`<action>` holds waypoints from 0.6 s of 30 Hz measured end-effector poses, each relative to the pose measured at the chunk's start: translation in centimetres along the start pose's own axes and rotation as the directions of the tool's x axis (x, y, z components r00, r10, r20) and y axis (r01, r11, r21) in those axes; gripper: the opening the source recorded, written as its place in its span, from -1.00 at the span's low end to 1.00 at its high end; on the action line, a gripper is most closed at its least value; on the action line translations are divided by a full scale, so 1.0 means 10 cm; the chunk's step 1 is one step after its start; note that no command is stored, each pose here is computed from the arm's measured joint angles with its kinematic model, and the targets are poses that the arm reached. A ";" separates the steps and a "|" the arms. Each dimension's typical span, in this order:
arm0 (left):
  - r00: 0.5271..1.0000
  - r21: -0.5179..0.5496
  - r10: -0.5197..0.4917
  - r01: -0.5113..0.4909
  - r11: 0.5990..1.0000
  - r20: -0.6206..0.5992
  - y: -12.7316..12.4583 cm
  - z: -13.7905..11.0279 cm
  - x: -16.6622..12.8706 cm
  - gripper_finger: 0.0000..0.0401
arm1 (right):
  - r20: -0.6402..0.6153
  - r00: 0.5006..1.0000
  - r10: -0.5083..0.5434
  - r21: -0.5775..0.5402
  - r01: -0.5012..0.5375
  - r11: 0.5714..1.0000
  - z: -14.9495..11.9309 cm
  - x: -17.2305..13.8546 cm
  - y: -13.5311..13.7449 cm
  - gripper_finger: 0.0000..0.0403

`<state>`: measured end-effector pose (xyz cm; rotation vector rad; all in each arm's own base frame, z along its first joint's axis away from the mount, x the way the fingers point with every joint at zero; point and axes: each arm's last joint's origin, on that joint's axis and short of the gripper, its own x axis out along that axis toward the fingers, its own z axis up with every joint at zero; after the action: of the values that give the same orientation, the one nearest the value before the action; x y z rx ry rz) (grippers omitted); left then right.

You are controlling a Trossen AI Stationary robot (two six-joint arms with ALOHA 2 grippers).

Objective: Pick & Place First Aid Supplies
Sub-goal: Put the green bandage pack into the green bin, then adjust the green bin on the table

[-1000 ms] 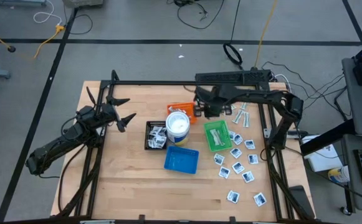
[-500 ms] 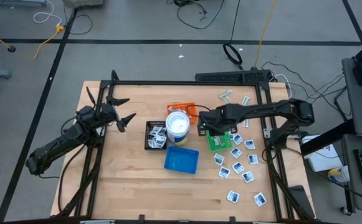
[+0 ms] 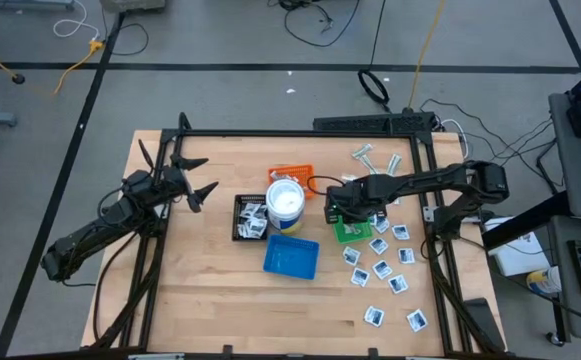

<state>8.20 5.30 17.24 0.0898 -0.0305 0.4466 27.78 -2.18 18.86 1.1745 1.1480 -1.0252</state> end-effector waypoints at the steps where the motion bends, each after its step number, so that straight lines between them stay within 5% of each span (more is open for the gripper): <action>1: 1.000 0.001 0.000 0.000 1.000 0.000 0.00 0.00 0.00 0.98 | -0.005 1.000 -0.004 -0.001 0.004 1.000 0.00 0.00 -0.01 -0.84; 12: 1.000 0.002 0.000 0.000 1.000 0.000 0.00 0.00 0.00 0.98 | 0.008 1.000 0.013 -0.050 -0.013 0.999 0.00 -0.07 -0.03 -0.04; 18: 1.000 0.001 0.000 0.000 1.000 0.000 0.00 0.00 0.00 0.98 | 0.058 0.997 0.059 -0.036 -0.057 0.998 0.07 -0.28 -0.12 0.02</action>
<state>8.20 5.30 17.24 0.0912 -0.0301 0.4466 26.27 -2.97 21.50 1.1374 1.0753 -0.9860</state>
